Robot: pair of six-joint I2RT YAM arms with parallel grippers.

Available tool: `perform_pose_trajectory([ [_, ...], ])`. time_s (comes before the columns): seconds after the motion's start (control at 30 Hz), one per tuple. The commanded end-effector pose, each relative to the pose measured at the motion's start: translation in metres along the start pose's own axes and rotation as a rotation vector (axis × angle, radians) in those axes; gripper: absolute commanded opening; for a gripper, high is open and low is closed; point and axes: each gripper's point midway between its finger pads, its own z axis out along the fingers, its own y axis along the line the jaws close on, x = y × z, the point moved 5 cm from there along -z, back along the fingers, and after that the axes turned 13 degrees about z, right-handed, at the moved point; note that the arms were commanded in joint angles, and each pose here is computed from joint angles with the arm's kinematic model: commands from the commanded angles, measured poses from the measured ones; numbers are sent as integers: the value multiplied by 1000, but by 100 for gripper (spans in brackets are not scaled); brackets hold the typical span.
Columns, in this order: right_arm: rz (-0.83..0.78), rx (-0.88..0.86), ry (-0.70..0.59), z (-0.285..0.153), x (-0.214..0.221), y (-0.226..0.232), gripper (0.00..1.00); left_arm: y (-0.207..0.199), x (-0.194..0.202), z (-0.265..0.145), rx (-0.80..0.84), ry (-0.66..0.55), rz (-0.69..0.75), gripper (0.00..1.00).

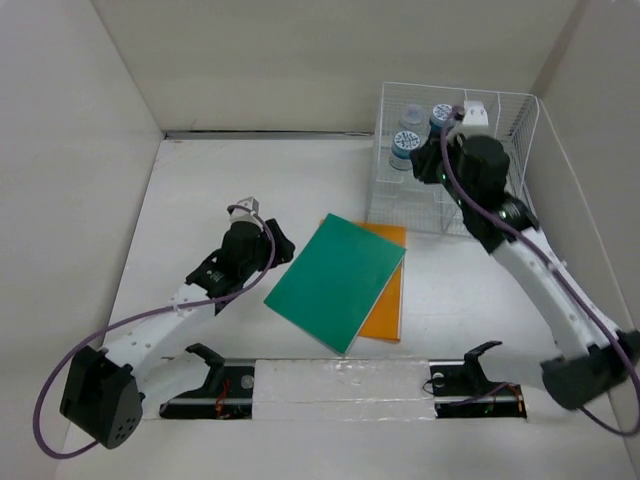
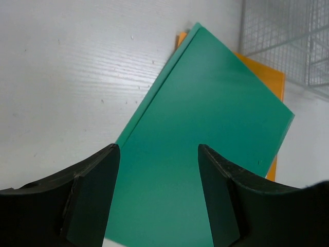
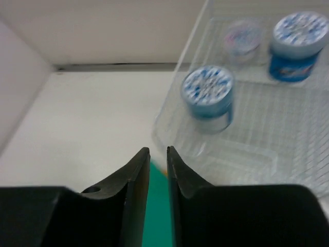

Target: Organize the desk

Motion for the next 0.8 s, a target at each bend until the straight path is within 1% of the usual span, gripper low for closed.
perform_pose_trajectory([
  [0.0,222,-139,-87,-53,20,22,23,-2,-10,22,-8,-106,-77,58],
  [0.03,259,-133,-32,-65,63,5,17,-1,-6,27,-12,-98,-77,59],
  [0.1,360,-151,41,-76,104,0,15,3,8,42,-35,-55,-73,58],
  [0.13,376,-140,85,-80,125,-6,17,4,10,45,-38,-50,-72,58],
  [0.17,380,-107,144,-85,156,-18,24,6,14,48,-43,-43,-71,58],
  [0.23,411,-66,193,-91,182,-29,32,8,17,53,-52,-47,-68,56],
  [0.27,408,-40,214,-94,197,-39,44,8,17,54,-47,-55,-68,54],
  [0.33,413,-14,246,-94,212,-47,52,8,22,58,-42,-42,-62,50],
  [0.37,413,-16,270,-95,222,-50,58,8,23,61,-46,-38,-58,46],
  [0.4,417,-10,280,-91,228,-50,59,11,27,64,-58,-26,-52,44],
  [0.47,422,1,301,-84,237,-52,59,10,28,69,-56,-26,-46,39],
  [0.5,422,35,356,-77,255,-56,59,11,34,75,-58,2,-33,36],
  [0.57,435,23,348,-71,256,-55,59,12,37,79,-62,10,-28,35],
  [0.63,451,25,393,-68,273,-57,59,14,43,83,-68,28,-22,34],
  [0.67,467,-2,377,-63,273,-54,59,16,46,86,-74,37,-19,34],
  [0.77,473,30,405,-55,284,-56,58,18,52,90,-77,46,-16,32],
])
